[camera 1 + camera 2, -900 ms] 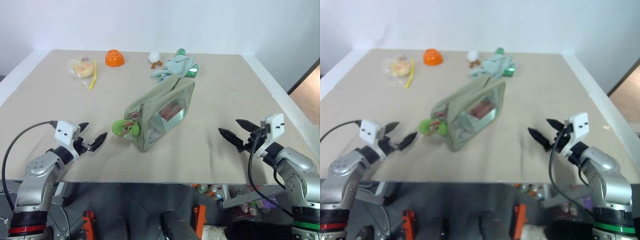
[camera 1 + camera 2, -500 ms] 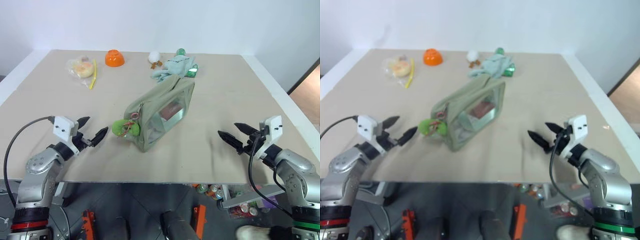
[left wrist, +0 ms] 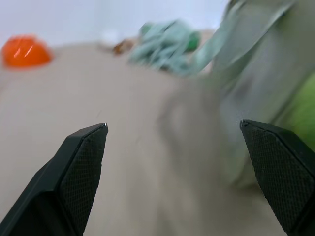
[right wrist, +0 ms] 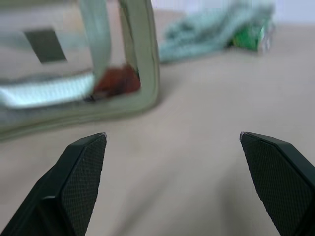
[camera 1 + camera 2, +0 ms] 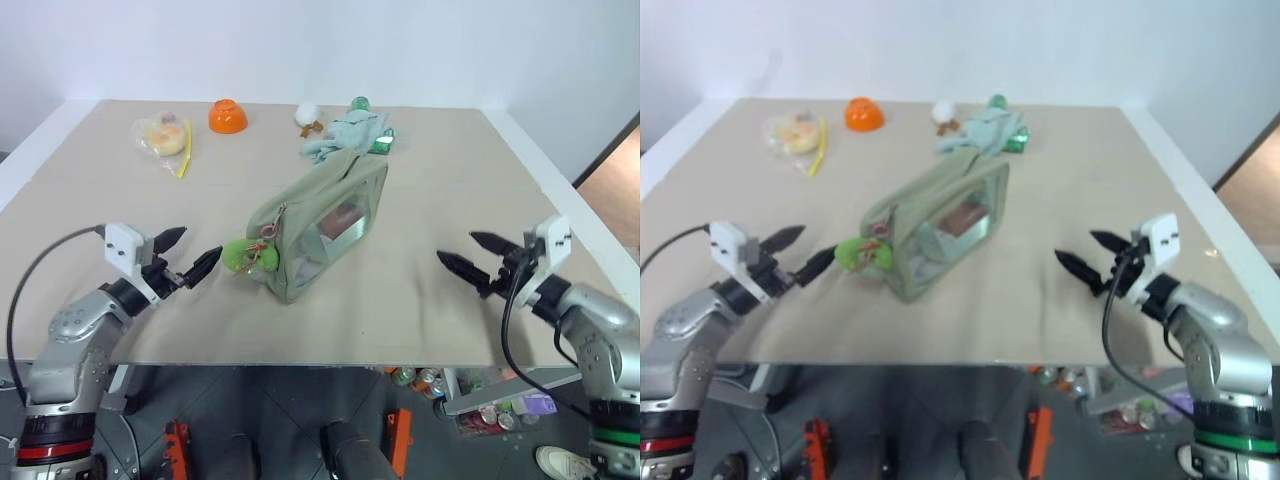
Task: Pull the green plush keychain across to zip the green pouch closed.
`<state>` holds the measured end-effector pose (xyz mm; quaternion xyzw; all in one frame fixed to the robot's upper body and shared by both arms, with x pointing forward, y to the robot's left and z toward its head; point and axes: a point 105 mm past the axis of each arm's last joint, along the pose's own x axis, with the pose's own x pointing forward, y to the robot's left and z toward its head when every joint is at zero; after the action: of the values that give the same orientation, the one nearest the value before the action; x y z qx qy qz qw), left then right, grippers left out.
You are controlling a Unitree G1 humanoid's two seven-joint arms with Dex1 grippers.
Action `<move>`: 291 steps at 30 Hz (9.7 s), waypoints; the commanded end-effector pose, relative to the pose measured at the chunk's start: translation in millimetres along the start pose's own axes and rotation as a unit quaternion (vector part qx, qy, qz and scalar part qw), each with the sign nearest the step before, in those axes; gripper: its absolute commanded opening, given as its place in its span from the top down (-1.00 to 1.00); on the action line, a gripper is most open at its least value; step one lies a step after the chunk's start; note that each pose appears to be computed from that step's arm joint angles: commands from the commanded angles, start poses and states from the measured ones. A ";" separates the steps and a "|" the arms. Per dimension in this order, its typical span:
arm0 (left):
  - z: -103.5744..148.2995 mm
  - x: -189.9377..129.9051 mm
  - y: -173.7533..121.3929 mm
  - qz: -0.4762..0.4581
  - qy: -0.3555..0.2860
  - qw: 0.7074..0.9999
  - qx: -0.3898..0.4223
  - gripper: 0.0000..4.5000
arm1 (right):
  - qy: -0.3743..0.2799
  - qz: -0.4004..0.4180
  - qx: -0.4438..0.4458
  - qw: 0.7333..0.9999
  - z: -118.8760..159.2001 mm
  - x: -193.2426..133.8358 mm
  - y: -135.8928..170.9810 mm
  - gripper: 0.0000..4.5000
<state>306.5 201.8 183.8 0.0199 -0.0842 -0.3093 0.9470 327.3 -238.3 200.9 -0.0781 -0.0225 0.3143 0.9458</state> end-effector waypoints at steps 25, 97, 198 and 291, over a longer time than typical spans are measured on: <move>59.2 -6.6 -34.8 -0.145 0.033 0.989 0.024 -0.98 | 0.010 0.278 -0.314 0.908 79.3 125.1 28.6 -1.00; 63.3 35.3 -19.5 -0.141 -0.032 0.989 0.022 -1.00 | 0.086 0.256 -0.280 0.921 88.0 44.7 61.5 0.98; 4.8 93.3 6.9 0.020 0.000 0.976 -0.216 -1.00 | 0.031 0.089 -0.081 0.992 36.2 11.9 36.3 0.99; 98.2 113.4 -52.1 -0.239 0.000 0.955 0.176 -0.98 | 0.037 0.088 -0.097 0.991 34.1 10.9 31.6 1.00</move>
<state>356.2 77.6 273.7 0.2050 -0.1013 -0.5371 0.8119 314.5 -199.2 216.2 -0.1665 0.0094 0.3940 0.9038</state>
